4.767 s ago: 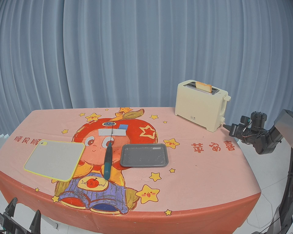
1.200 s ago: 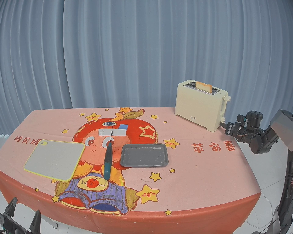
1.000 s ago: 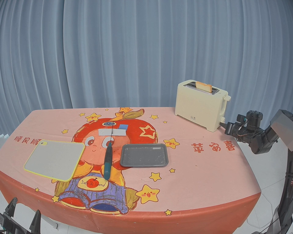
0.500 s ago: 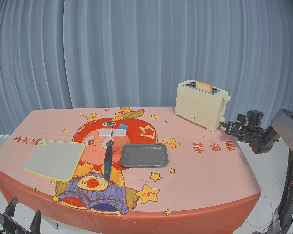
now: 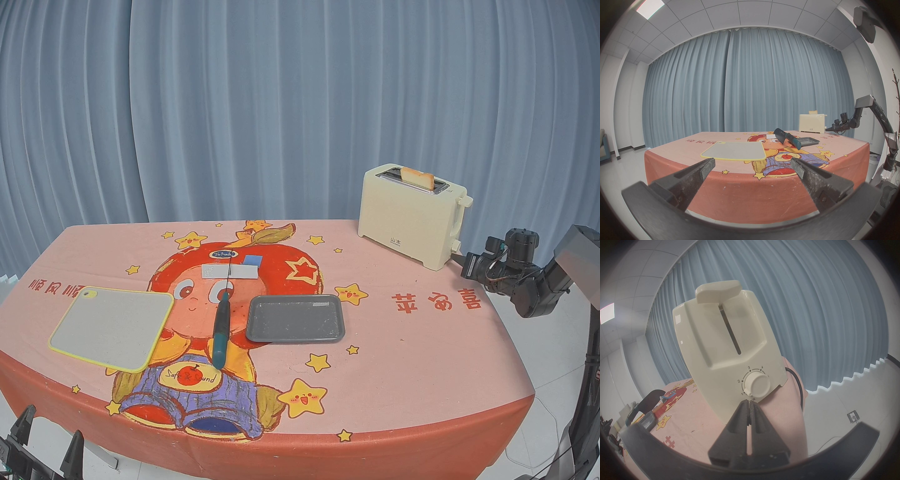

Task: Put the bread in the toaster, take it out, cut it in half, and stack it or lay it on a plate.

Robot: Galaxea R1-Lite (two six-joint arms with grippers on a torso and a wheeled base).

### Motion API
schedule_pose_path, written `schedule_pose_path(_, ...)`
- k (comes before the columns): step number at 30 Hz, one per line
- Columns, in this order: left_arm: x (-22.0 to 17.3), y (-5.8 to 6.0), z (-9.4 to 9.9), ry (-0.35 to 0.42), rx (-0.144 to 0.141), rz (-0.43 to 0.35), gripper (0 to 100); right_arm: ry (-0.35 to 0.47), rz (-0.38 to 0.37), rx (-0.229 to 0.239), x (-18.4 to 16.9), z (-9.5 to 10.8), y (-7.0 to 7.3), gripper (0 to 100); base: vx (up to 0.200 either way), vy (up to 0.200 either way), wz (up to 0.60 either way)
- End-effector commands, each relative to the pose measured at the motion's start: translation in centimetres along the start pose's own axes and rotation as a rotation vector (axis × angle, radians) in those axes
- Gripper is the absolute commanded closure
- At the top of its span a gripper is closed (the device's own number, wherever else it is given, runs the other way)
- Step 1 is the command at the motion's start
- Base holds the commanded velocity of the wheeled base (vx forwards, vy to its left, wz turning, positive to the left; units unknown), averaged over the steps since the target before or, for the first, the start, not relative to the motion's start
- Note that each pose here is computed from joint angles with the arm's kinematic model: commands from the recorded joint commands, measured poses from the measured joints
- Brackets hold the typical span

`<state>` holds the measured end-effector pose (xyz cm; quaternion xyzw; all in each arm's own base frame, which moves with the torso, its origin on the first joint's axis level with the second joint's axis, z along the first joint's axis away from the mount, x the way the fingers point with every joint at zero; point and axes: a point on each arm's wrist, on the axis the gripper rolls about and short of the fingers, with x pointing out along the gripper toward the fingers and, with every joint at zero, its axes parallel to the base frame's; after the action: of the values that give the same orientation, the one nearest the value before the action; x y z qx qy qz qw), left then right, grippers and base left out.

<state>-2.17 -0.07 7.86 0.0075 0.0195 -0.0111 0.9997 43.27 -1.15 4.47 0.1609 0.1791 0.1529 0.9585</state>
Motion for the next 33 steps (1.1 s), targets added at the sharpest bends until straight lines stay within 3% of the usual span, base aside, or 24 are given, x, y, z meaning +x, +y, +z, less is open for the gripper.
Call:
schedule_pose_path(1, 0.1, 0.0, -0.2, 0.010, 0.000, 0.000, 0, -0.010, -0.002, 0.000, 0.1, 0.3, -0.2, 100, 0.000, 0.000, 0.00)
schedule_pose_path(33, 0.1, 0.0, -0.2, 0.010, 0.000, 0.000, 0, -0.032, 0.019, -0.014, -1.1, 1.5, 1.3, 100, 0.000, 0.000, 0.00)
